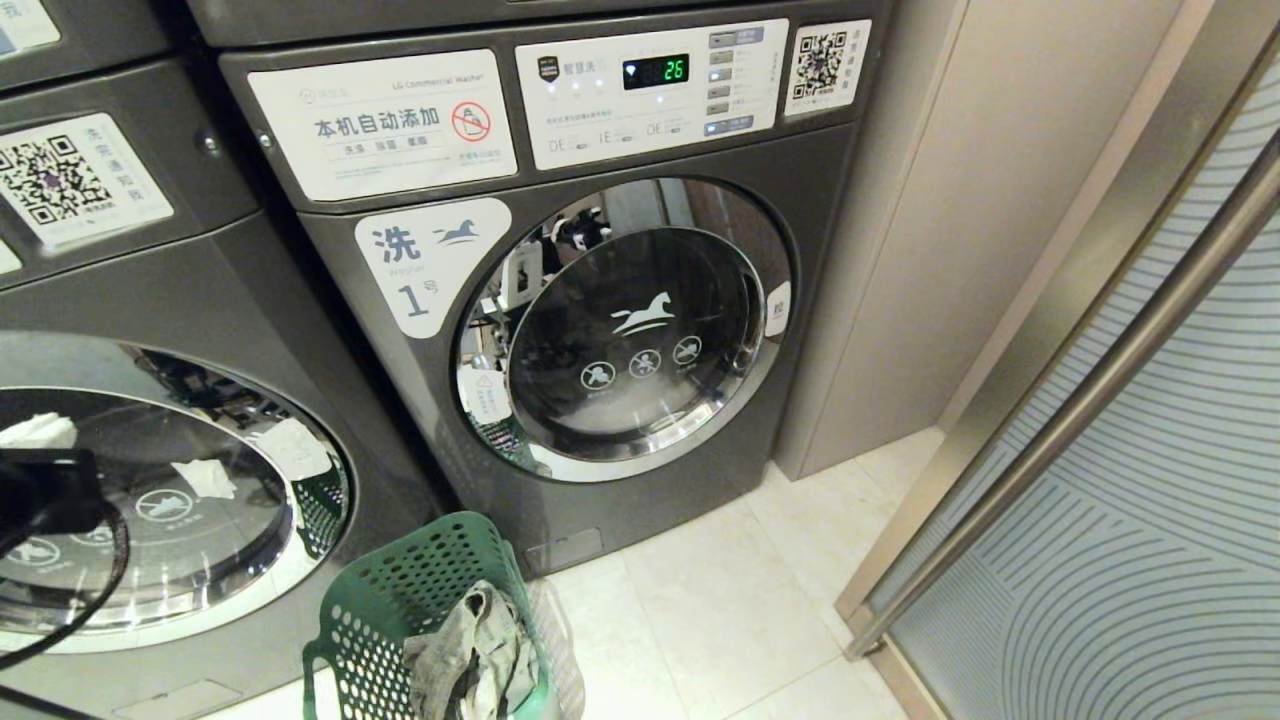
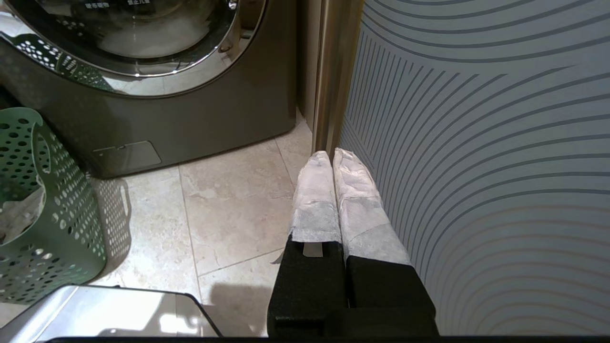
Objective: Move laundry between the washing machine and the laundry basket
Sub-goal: Press the washing machine switch
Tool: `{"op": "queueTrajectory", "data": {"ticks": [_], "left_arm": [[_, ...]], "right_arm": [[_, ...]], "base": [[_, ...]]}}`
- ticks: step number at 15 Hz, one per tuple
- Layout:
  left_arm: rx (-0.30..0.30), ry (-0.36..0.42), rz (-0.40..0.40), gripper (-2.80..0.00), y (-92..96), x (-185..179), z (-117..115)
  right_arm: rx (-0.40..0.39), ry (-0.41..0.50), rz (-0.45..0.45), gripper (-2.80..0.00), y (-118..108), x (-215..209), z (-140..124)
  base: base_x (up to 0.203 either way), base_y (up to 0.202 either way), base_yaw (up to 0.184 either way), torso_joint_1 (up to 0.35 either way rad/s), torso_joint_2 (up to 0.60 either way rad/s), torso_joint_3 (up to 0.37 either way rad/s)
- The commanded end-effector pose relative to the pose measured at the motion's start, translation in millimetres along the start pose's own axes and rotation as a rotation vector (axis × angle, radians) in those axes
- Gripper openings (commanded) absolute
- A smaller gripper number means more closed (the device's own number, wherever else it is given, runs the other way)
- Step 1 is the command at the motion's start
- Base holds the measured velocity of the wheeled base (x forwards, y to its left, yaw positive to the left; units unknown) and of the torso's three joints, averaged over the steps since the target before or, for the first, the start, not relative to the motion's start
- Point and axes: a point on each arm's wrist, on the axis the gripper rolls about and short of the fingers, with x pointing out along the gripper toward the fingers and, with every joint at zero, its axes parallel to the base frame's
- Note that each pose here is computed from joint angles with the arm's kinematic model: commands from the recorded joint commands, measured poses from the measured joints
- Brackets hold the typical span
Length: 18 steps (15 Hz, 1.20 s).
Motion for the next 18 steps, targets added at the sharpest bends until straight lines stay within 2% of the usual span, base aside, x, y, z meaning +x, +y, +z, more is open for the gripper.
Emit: {"op": "queueTrajectory", "data": {"ticks": [1,4,6,8,9,10,11,13,15,16,18], "left_arm": [[-0.164,-0.085,0.041,-2.80,11.9,-16.7,25.9],[-0.319,-0.083,0.039,-2.80,18.8,0.0,60.7],[-0.429,-0.053,0.036,-2.80,22.0,20.2,83.3],[-0.479,0.019,0.076,-2.80,27.6,48.3,85.2],[-0.477,0.037,0.116,-2.80,34.1,56.7,82.3],[-0.444,0.018,0.149,-2.80,40.8,58.6,83.8],[-0.397,-0.040,0.165,-2.80,44.2,55.6,89.7],[-0.251,-0.142,0.207,-2.80,47.3,45.3,94.9],[-0.156,-0.231,0.261,-2.80,49.4,37.9,97.8],[-0.134,-0.251,0.272,-2.80,50.1,34.9,98.5],[-0.107,-0.212,0.283,-2.80,50.3,31.0,86.9]], "right_arm": [[0.000,0.000,0.000,-2.80,0.0,0.0,0.0],[0.000,0.001,0.000,-2.80,0.0,0.1,0.0],[0.000,0.001,0.000,-2.80,0.0,0.1,0.0],[0.000,0.001,0.000,-2.80,0.0,0.1,0.0],[0.000,0.000,0.000,-2.80,0.0,0.0,0.0],[-0.001,0.000,0.000,-2.80,0.0,0.0,0.0],[0.000,0.000,0.000,-2.80,0.0,0.0,0.0],[0.000,0.001,0.000,-2.80,0.0,0.1,0.0],[-0.001,0.000,0.000,-2.80,0.0,0.0,0.0],[-0.001,0.000,0.000,-2.80,0.0,0.0,0.0],[0.000,0.000,0.000,-2.80,0.0,0.0,0.0]], "base": [[0.000,0.000,0.000,0.000,0.00,0.000],[0.000,0.000,0.000,0.000,0.00,0.000],[0.000,0.000,0.000,0.000,0.00,0.000],[0.000,0.000,0.000,0.000,0.00,0.000],[0.000,0.000,0.000,0.000,0.00,0.000],[0.000,0.000,0.000,0.000,0.00,0.000],[0.000,0.000,0.000,0.000,0.00,0.000],[0.000,0.000,0.000,0.000,0.00,0.000],[0.000,0.000,0.000,0.000,0.00,0.000],[0.000,0.000,0.000,0.000,0.00,0.000],[0.000,0.000,0.000,0.000,0.00,0.000]]}}
